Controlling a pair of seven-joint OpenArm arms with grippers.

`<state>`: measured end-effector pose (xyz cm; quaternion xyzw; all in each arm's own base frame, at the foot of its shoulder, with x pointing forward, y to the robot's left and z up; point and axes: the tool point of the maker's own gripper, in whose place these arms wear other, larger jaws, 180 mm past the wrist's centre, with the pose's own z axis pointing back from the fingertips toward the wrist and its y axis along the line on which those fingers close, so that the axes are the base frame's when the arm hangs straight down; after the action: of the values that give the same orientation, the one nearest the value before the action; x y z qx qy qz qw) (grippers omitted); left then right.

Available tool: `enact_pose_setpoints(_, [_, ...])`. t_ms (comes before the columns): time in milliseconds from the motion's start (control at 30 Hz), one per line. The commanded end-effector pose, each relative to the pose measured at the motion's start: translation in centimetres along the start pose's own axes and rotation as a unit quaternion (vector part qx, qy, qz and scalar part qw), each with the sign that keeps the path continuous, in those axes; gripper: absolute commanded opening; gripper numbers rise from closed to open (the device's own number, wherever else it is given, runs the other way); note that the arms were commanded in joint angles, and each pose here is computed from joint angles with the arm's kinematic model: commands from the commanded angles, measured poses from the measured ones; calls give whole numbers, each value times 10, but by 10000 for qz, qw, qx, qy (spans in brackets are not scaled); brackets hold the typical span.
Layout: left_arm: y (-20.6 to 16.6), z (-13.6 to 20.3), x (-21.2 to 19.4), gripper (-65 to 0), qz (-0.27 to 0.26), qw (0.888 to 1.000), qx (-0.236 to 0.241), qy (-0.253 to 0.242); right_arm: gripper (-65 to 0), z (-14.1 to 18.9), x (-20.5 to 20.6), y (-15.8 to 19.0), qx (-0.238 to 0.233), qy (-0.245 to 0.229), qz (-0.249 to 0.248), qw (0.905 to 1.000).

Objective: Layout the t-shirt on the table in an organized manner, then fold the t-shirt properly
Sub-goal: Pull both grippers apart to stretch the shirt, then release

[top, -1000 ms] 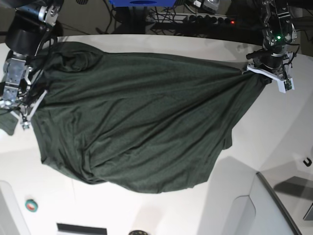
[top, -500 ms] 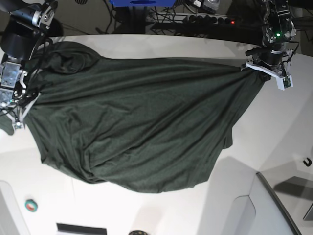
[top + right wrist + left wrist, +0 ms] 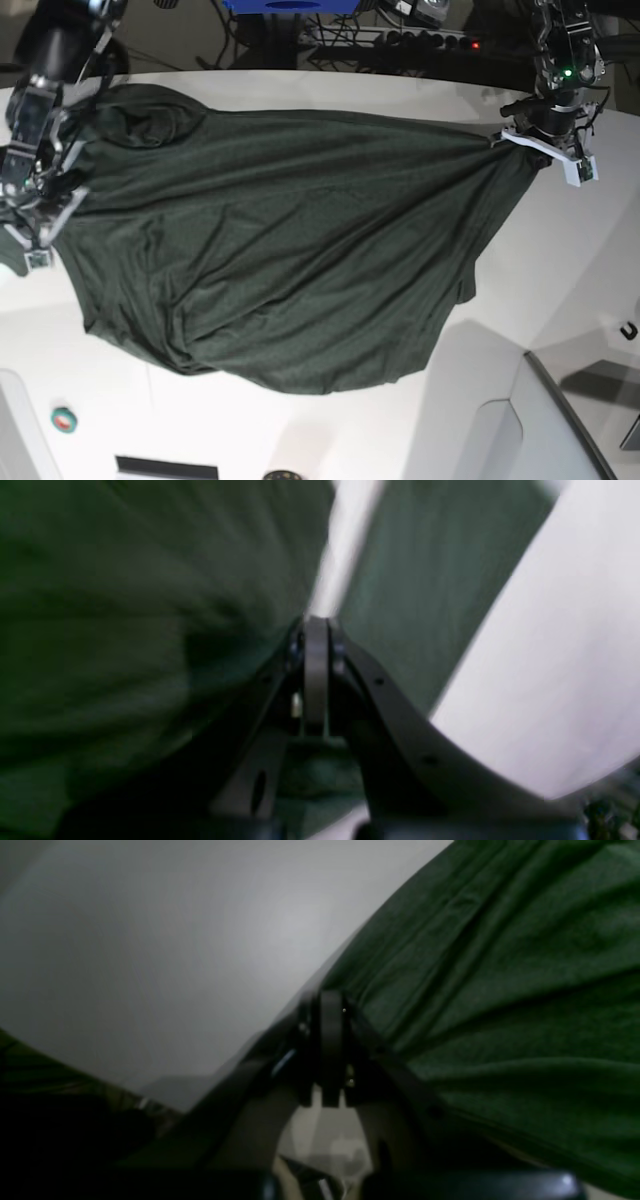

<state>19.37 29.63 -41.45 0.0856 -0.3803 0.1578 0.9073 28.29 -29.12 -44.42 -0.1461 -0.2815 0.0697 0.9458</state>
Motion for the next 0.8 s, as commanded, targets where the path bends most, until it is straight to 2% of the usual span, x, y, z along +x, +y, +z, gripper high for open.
enact_pose_setpoints(0, [1, 2, 8, -650, 19, 9999, 28, -167, -587, 8, 12, -2, -6, -168, 124, 9998])
enact_pose_setpoints(133, [-3, 2, 6, -650, 65, 9999, -1, -152, -444, 27, -7, 27, 430, 133, 503, 9977])
enact_pose_setpoints(200, [-3, 2, 6, -632, 65, 9999, -1, -152, -443, 30, -21, 45, 695, 252, 596, 9955])
enact_pose_setpoints(367, [-2, 3, 3, -290, 56, 9999, 6, -124, -443, 32, -42, 58, 863, 434, 593, 9936])
enact_pose_setpoints(433, [0, 4, 2, -193, 57, 9999, 32, -109, -443, 33, -43, 60, 919, 402, 534, 9935])
enact_pose_setpoints(500, [1, 4, 1, -127, 58, 9999, 41, -104, -443, 35, -44, 61, 995, 335, 444, 9935])
enact_pose_setpoints(767, [-9, 3, 5, -120, 25, 9998, -93, -153, -443, 40, -67, 62, 1048, 529, 480, 9919])
